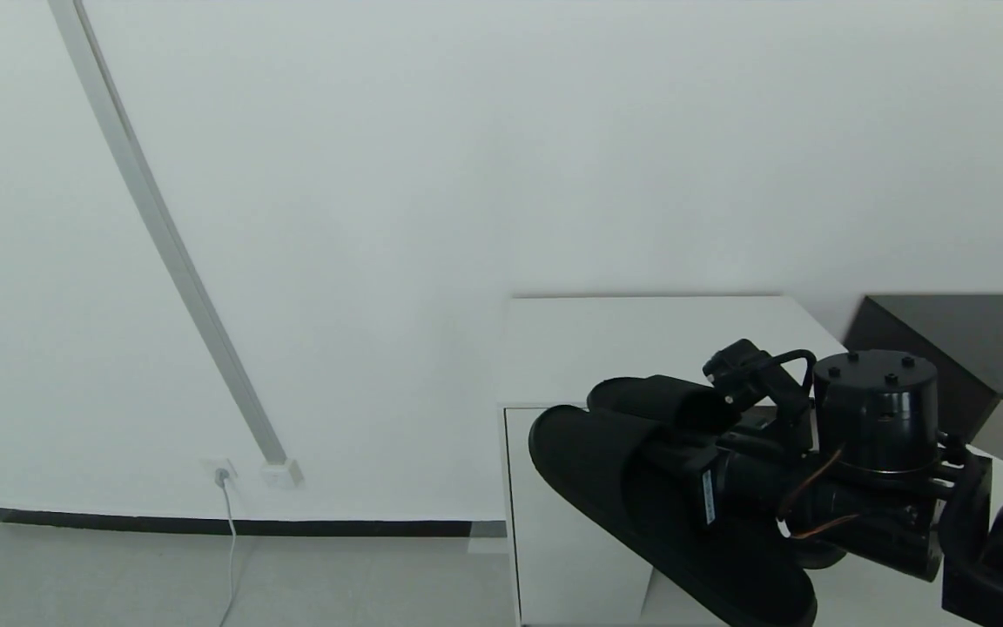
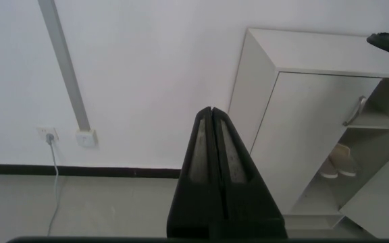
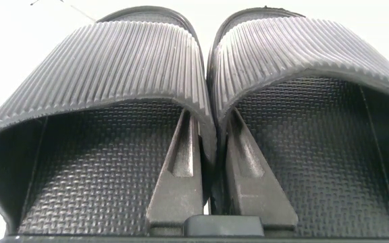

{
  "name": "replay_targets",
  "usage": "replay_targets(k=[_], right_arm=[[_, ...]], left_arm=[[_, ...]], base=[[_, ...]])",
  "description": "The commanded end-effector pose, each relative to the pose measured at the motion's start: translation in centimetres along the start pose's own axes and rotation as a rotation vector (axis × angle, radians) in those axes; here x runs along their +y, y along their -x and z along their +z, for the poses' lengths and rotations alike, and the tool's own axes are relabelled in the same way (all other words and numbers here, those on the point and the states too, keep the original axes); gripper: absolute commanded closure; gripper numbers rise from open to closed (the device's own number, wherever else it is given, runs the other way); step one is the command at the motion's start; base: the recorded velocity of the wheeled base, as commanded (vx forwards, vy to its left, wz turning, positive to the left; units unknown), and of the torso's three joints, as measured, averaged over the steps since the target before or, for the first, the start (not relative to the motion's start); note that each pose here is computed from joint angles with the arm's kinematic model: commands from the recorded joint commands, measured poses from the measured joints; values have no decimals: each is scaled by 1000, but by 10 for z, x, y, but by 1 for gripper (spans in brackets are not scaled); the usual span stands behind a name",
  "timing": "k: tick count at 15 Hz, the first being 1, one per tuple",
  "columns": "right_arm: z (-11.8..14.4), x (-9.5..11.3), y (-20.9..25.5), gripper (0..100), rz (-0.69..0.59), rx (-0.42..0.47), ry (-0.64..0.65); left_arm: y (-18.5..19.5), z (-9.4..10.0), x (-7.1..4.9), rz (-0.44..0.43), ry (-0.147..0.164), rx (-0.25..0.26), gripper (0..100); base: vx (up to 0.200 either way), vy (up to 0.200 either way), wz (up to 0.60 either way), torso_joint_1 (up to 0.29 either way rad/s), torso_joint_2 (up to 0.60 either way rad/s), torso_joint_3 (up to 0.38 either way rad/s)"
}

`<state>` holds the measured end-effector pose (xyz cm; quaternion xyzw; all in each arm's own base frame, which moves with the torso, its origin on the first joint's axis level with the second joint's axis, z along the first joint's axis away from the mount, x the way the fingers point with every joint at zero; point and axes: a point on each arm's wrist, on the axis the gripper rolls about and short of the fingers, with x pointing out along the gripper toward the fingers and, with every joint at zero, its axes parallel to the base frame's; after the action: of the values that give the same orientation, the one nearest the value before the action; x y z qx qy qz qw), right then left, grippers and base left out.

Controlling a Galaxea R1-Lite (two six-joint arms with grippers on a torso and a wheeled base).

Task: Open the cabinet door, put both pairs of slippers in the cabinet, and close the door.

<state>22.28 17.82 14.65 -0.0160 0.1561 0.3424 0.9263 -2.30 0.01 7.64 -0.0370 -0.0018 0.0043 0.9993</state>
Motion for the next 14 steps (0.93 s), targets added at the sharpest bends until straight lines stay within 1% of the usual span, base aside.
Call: replay_targets(k=[1, 14], right_arm=[[-4, 0, -5, 100, 2, 15, 0], [-6, 0, -4, 100, 0, 21, -1]], left_arm=[[0, 0, 0, 0, 0, 0, 100], [0, 0, 0, 0, 1, 0, 100]], base=[[0, -200, 0, 2, 2, 2], [0, -200, 0, 3, 3, 2]])
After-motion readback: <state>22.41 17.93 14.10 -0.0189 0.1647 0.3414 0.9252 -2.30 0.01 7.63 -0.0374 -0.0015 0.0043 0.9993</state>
